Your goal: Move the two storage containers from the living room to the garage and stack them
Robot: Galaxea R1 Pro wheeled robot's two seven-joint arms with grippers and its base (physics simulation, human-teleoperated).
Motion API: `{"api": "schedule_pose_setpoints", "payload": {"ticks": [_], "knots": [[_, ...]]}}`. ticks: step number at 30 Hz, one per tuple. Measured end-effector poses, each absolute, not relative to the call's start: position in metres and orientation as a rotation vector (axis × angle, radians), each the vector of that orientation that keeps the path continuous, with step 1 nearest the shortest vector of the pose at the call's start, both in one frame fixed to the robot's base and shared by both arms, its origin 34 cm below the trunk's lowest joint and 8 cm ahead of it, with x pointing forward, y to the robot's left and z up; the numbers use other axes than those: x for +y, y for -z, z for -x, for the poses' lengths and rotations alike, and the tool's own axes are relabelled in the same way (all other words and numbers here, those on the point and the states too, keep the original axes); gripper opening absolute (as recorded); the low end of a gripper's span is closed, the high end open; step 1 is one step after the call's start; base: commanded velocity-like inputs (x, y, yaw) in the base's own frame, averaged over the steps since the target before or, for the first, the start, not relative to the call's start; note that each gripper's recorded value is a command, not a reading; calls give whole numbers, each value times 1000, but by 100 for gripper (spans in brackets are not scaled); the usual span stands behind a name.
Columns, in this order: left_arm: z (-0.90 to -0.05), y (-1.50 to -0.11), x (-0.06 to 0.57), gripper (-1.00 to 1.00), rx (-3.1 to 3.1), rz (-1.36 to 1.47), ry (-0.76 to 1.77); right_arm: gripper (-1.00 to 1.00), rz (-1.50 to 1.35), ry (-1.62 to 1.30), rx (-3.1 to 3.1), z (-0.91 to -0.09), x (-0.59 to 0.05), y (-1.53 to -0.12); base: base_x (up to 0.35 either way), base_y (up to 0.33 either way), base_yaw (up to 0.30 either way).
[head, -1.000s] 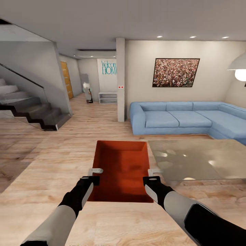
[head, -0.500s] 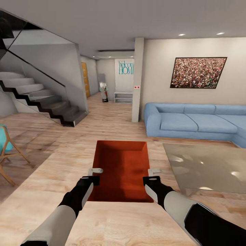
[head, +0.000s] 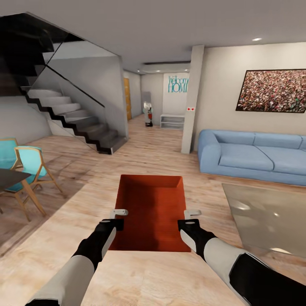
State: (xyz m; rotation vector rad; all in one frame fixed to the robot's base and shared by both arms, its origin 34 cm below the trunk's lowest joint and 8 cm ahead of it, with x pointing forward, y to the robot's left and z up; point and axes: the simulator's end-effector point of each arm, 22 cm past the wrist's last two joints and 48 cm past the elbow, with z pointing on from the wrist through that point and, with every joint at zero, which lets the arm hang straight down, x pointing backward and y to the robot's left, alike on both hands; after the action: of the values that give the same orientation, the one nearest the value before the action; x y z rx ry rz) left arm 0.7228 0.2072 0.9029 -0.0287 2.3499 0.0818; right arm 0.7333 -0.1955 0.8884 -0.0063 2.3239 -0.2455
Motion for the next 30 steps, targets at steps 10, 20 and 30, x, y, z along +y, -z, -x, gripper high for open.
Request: {"api": "schedule_pose_setpoints", "payload": {"ticks": [10, 20, 30], "knots": [[-722, -902, 207, -100, 2353, 28, -80, -100, 7, 248, 2327, -732, -196, -888, 141, 0, 25], [-721, -901, 207, -100, 2356, 29, -80, -100, 8, 249, 2329, -731, -196, -887, 318, 0, 0], [-721, -901, 207, -100, 2355, 29, -80, -100, 8, 249, 2329, -732, -196, -887, 322, 0, 0]]}}
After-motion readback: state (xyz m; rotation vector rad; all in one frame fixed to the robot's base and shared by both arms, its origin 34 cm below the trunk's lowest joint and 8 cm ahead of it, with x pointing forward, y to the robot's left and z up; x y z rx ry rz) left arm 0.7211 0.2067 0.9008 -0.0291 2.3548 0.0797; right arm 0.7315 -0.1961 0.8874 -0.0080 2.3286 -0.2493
